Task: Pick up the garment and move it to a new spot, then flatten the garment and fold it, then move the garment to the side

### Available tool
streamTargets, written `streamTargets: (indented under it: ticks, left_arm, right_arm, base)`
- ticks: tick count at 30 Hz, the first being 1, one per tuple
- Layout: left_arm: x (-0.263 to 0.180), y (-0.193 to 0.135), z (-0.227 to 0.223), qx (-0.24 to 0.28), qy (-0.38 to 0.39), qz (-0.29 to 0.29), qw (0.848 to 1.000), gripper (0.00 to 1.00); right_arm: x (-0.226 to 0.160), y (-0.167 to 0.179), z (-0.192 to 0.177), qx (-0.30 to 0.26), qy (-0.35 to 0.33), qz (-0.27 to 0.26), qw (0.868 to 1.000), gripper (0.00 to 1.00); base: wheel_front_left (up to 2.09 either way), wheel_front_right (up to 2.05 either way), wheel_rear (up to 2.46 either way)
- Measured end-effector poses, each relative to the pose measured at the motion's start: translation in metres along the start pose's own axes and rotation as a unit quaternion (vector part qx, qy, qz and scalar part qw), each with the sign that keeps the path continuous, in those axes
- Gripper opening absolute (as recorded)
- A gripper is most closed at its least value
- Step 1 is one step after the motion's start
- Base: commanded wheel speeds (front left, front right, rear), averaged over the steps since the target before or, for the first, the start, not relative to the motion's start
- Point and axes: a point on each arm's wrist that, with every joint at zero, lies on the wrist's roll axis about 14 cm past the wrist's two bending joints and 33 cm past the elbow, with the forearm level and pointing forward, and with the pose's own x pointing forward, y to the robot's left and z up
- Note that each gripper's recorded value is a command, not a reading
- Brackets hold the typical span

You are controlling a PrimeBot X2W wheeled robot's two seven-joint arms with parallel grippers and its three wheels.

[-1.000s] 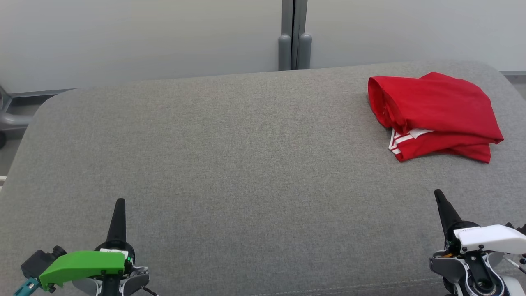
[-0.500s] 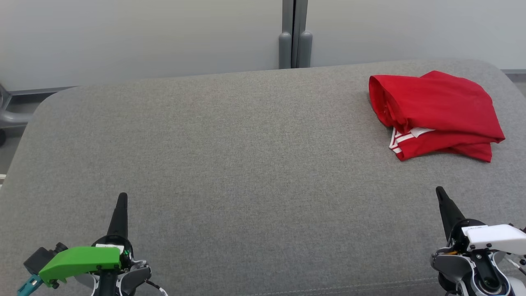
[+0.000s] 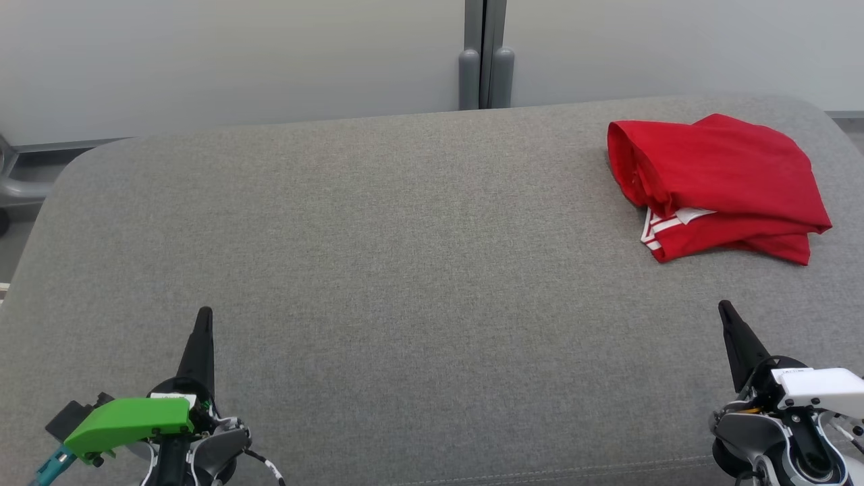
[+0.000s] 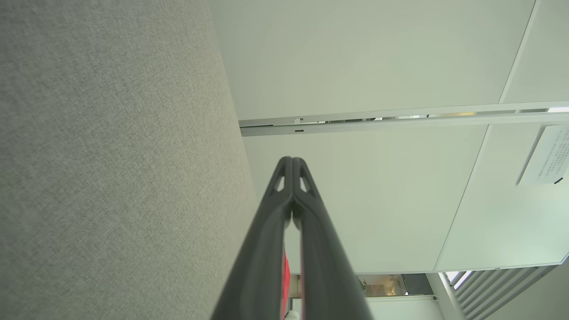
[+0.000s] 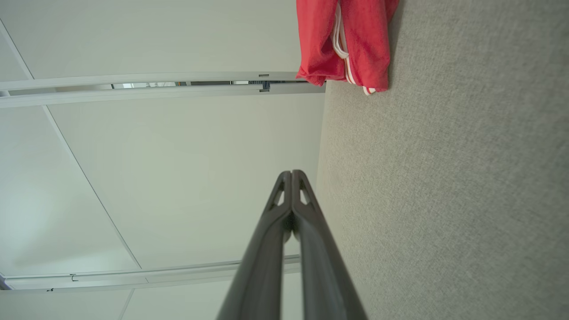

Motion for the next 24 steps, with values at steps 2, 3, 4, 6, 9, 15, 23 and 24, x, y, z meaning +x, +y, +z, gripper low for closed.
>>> streamTargets:
  ticks: [2,3,4,6,9,15,23,24]
  left_arm:
    - [0.0005,-0.0008,-0.0001,-0.006,0.0,-0.002,1.0,0.0]
    - [0.0007,-0.0009,-0.0001,-0.012,0.0,-0.002,1.0,0.0]
    - [0.0009,-0.0009,-0.0002,-0.016,0.0,-0.003,1.0,0.0]
    - [0.0014,-0.0016,-0.0003,-0.016,0.0,-0.004,1.0,0.0]
    - [0.0014,-0.0017,-0.0004,-0.016,0.001,-0.004,1.0,0.0]
    - [0.0014,-0.0017,-0.0005,-0.016,0.001,-0.004,1.0,0.0]
    - [0.0014,-0.0017,-0.0004,-0.016,0.001,-0.004,1.0,0.0]
    - [0.0014,-0.0017,-0.0004,-0.016,0.001,-0.004,1.0,0.0]
  right_arm:
    - [0.0002,0.0004,0.0006,0.006,-0.001,0.001,1.0,0.0]
    - [0.0002,0.0007,0.0006,0.009,-0.001,0.002,1.0,0.0]
    - [0.0003,0.0011,0.0008,0.012,-0.001,0.003,1.0,0.0]
    - [0.0004,0.0014,0.0008,0.014,-0.001,0.004,1.0,0.0]
    - [0.0004,0.0015,0.0004,0.014,0.0,0.004,1.0,0.0]
    - [0.0004,0.0015,0.0004,0.014,0.0,0.004,1.0,0.0]
    - [0.0004,0.0015,0.0005,0.014,0.0,0.004,1.0,0.0]
    - [0.0004,0.0015,0.0005,0.014,0.0,0.004,1.0,0.0]
  base:
    - [0.0,0.0,0.0]
    - [0.0,0.0,0.0]
    - [0.0,0.0,0.0]
    - [0.0,0.0,0.0]
    - [0.0,0.0,0.0]
    - [0.0,0.0,0.0]
    - [0.0,0.0,0.0]
    - [0.0,0.0,0.0]
